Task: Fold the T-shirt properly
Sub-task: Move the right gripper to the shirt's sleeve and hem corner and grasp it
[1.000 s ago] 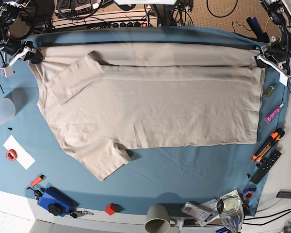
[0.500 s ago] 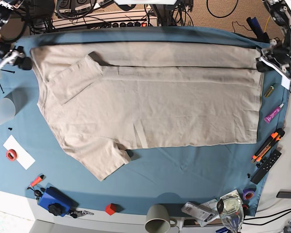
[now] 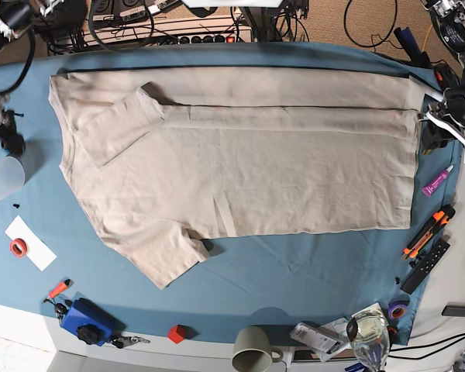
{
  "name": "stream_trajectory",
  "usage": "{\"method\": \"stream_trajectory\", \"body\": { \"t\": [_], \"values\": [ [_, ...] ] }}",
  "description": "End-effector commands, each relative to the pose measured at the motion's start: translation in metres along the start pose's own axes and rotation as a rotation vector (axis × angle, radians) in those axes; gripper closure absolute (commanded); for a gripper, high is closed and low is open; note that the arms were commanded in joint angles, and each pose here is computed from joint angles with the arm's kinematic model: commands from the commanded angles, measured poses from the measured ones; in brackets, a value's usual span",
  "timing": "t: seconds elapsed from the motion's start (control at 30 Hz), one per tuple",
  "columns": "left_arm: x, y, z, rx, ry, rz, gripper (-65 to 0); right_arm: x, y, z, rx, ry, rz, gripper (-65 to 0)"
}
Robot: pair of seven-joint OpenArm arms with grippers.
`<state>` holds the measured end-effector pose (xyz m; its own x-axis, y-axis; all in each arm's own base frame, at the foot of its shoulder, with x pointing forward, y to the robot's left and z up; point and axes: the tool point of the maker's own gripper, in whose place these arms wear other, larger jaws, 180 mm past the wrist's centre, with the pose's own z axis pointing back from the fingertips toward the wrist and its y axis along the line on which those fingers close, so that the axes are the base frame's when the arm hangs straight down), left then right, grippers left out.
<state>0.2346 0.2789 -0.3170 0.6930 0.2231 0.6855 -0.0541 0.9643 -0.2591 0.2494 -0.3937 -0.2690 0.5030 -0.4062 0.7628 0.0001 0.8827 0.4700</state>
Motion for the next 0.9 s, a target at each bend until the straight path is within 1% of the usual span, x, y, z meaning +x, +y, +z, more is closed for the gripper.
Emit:
{"method": "stream_trajectory", "body": {
  "t": [0.0,0.07,0.13,0.23,0.3,0.37,0.4,0.53,0.63,0.73,0.8,0.87],
  "values": [
    [0.016,-0.003,0.004,-0.016,-0.050,-0.024,-12.6,0.028,0.003,0.001,-0.008,-0.054,0.056,-12.4],
    [0.017,-0.008,0.005,-0.039,-0.056,-0.048,-12.6,0.038,0.000,-0.013,-0.053,-0.054,0.103,-12.4],
    [0.019,-0.015,0.005,-0.078,-0.067,-0.084,-12.6,0.045,0.002,-0.030,-0.089,-0.033,0.168,-12.4],
    [0.019,-0.019,0.006,-0.099,-0.071,-0.105,-12.6,0.051,0.014,-0.061,-0.100,0.013,0.267,-13.1],
    [0.019,-0.019,0.006,-0.100,-0.071,-0.104,-12.6,0.057,0.024,-0.080,-0.104,0.042,0.338,-19.9],
    [0.019,-0.019,0.006,-0.099,-0.067,-0.104,-12.6,0.064,0.032,-0.096,-0.128,0.068,0.420,-26.9],
    [0.018,-0.019,0.005,-0.099,-0.067,-0.104,-12.6,0.069,0.036,-0.104,-0.141,0.078,0.464,-28.8],
    [0.018,-0.019,0.005,-0.099,-0.065,-0.104,-12.6,0.086,0.056,-0.130,-0.168,0.101,0.624,-29.2],
    [0.018,-0.019,0.005,-0.100,-0.064,-0.104,-12.6,0.094,0.060,-0.142,-0.235,0.118,0.657,-29.1],
    [0.017,-0.020,0.005,-0.103,-0.065,-0.098,-12.6,0.093,0.061,-0.150,-0.263,0.127,0.714,-29.1],
    [0.016,-0.021,0.004,-0.105,-0.065,-0.095,-12.6,0.084,0.054,-0.158,-0.261,0.141,0.692,-29.1],
    [0.016,-0.021,0.004,-0.105,-0.066,-0.095,-12.6,0.073,0.042,-0.168,-0.247,0.154,0.639,-29.1]
  ]
}}
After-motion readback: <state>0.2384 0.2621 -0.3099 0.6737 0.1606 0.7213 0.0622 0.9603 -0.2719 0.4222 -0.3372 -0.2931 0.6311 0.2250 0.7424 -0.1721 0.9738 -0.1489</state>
